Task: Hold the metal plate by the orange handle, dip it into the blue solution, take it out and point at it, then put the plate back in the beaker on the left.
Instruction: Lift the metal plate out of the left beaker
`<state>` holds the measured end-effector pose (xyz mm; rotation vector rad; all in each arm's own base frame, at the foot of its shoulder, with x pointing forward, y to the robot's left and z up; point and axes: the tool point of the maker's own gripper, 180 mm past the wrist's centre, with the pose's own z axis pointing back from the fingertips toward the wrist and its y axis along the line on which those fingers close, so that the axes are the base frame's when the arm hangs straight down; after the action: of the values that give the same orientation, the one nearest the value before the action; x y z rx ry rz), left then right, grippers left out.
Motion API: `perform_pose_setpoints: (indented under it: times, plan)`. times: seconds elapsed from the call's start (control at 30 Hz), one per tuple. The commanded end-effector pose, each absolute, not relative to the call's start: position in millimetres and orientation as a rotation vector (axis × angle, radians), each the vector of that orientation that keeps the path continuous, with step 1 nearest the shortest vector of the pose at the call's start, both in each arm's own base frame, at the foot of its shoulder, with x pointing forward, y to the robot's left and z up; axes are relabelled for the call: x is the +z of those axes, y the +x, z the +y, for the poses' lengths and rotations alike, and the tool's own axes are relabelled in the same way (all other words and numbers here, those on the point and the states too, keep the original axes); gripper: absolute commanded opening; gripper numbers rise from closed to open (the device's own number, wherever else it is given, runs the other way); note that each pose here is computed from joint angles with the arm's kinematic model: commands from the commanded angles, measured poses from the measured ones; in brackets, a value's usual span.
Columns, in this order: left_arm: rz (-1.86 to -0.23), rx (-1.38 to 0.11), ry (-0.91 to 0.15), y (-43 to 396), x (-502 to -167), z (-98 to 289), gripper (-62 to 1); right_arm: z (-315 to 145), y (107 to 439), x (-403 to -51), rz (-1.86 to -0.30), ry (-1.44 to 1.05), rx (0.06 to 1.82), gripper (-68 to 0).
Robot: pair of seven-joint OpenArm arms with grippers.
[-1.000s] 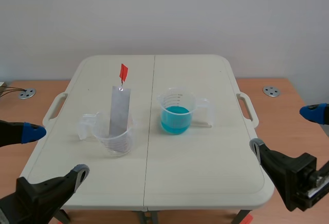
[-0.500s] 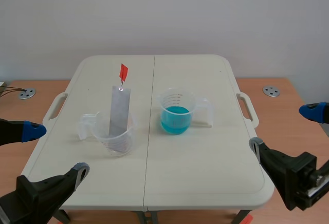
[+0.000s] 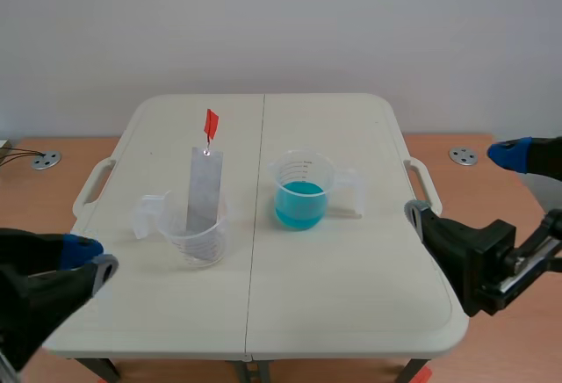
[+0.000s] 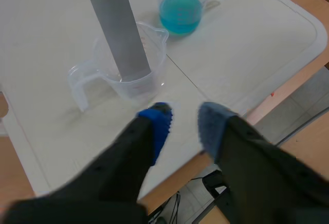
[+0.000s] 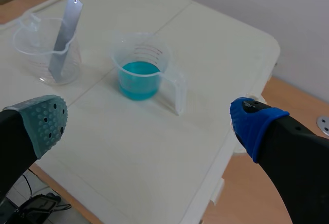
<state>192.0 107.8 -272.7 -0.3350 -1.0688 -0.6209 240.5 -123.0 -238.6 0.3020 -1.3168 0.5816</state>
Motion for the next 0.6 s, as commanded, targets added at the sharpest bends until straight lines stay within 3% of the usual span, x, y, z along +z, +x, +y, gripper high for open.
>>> perform_pose_setpoints:
  times: [0.0, 0.37, 0.57]
  plan:
    - [-1.091, -0.631, -0.341, 193.7, -267.1, 104.7, -59.1, -116.1, 246.2, -228.3, -1.349, 0.314, 0.592, -1.2]
    - [-0.973, -0.652, -0.31, 162.3, -292.2, 110.3, -59.3, -83.7, 266.9, -227.8, -1.351, 0.376, 0.65, -1.2]
    - [-0.864, -0.654, -0.262, 131.3, -312.8, 120.0, -59.2, -70.8, 284.8, -238.3, -1.34, 0.41, 0.597, -1.2]
